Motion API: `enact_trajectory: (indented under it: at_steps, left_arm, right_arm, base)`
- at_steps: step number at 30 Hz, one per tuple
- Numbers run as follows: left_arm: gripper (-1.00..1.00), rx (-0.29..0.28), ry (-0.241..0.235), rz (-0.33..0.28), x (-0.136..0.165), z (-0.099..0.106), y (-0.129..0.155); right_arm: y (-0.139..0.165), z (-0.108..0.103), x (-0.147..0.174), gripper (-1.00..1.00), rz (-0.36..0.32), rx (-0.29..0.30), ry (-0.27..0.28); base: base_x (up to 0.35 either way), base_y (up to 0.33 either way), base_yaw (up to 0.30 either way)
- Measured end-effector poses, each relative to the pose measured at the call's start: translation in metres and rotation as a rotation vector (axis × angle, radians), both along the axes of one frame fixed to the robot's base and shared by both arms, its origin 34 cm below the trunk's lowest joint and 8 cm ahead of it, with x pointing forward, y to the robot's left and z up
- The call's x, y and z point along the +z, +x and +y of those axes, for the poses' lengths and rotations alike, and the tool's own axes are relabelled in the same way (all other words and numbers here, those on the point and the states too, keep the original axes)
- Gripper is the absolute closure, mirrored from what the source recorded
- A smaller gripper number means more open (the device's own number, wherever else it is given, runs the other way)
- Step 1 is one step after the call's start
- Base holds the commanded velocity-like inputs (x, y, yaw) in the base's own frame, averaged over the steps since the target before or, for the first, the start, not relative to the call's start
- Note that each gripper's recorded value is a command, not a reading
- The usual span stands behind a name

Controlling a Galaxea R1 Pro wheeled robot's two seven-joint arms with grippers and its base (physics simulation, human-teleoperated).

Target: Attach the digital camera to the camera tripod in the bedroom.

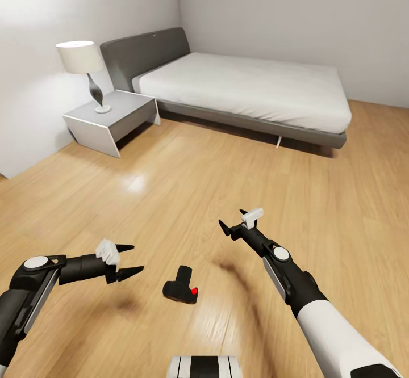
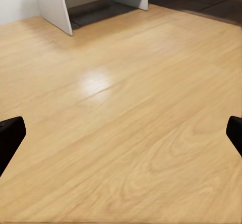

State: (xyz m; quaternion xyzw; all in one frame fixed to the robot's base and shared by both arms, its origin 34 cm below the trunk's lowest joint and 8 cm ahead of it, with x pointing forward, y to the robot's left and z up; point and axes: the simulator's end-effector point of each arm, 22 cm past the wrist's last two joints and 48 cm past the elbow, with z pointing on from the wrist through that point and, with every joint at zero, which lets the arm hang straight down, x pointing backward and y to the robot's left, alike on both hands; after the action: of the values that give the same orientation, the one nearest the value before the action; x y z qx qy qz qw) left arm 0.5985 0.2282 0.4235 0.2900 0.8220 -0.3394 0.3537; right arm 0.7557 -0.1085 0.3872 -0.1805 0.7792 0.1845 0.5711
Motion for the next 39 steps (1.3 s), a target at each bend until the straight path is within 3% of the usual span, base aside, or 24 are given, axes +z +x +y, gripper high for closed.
enact_trajectory:
  at_steps: [3,7,14,26,39]
  left_arm:
    - [-1.00,0.054,-0.003,-0.002,-0.001,0.017,0.008]
    - [-1.00,0.086,-0.005,0.018,-0.008,0.029,0.010]
    - [-1.00,0.115,0.001,0.081,-0.022,0.038,0.011]
    - [-1.00,0.160,-0.019,0.101,-0.011,0.040,0.065]
    - [-1.00,0.161,0.002,-0.024,0.028,0.049,0.146]
  right_arm:
    - [-0.001,0.000,-0.008,-1.00,0.012,0.000,0.000]
    - [-0.003,0.000,-0.020,-1.00,0.028,0.000,0.000]
    - [-0.007,0.000,-0.040,-1.00,0.057,0.000,-0.001]
    - [-0.016,0.000,-0.074,-1.00,0.107,0.000,-0.001]
    - [-0.023,-0.006,-0.111,-1.00,0.159,-0.030,-0.013]
  base:
    - [0.000,0.000,0.000]
    - [0.000,0.000,0.000]
    - [0.000,0.000,0.000]
    - [0.000,0.000,0.000]
    - [0.000,0.000,0.000]
